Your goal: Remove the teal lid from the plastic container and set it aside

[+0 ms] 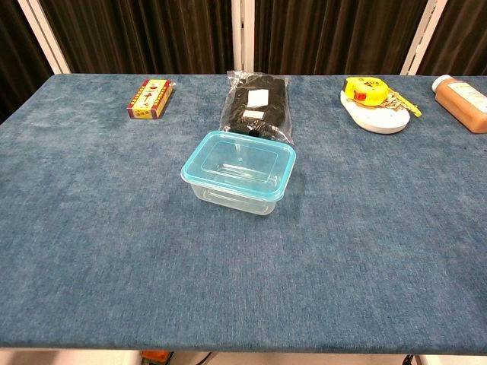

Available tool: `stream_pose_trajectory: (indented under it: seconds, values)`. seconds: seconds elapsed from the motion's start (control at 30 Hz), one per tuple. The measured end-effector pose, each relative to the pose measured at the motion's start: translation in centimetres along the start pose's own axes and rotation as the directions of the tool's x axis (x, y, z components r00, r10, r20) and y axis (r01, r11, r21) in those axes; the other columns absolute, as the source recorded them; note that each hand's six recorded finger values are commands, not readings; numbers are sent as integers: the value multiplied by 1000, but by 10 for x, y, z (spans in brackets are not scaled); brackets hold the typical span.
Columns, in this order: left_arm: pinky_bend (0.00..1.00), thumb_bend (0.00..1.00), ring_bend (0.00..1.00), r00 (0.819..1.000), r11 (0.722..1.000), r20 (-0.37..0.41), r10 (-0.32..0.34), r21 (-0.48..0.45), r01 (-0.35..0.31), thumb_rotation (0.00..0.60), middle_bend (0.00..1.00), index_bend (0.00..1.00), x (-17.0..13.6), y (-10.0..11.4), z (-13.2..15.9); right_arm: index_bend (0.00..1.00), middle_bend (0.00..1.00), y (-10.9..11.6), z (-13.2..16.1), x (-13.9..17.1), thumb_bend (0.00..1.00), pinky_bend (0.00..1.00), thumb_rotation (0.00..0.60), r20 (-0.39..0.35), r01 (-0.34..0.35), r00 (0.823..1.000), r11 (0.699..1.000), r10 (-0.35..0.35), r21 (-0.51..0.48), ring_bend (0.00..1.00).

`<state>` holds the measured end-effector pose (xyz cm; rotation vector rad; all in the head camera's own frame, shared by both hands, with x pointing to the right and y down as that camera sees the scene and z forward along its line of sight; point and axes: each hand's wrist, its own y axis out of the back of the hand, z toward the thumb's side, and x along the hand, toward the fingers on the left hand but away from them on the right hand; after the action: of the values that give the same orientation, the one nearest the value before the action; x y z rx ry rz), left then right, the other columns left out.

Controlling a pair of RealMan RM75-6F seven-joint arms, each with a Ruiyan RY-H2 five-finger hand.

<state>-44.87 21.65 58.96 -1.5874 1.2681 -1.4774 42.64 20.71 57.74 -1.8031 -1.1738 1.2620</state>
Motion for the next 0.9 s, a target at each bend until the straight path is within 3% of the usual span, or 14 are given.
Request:
stream_pose_trajectory:
  seconds: [0.3,0.47,0.57,0.67,0.77,0.9]
  values:
    - [0,0,0,1000,1000,2,5,-2,-5,600,1,30,-1,2,2,0,0,-6,7,-11,181,0,600,-30,-45,999,999,45,-9,0]
    - [0,0,0,1000,1000,10,0,-3,0,600,2,31,2,1,6,0,78,-15,19,-27,364,0,600,-72,-115,991,993,112,-35,0]
    - [0,0,0,1000,1000,21,1,0,-1,600,2,30,3,1,10,0,128,-27,34,-46,495,0,600,-119,-194,976,978,184,-73,0]
    - [0,0,0,1000,1000,30,-2,1,2,600,2,30,3,0,14,0,152,-42,55,-70,580,0,600,-178,-296,945,949,275,-107,0]
    - [0,0,0,999,1000,41,2,-2,-2,600,2,30,4,1,18,0,152,-60,80,-95,617,0,600,-236,-406,898,905,371,-125,0]
    - [0,0,0,999,1000,45,13,6,-13,600,2,30,4,3,20,0,152,-83,125,-131,638,0,600,-309,-537,819,836,484,-112,0]
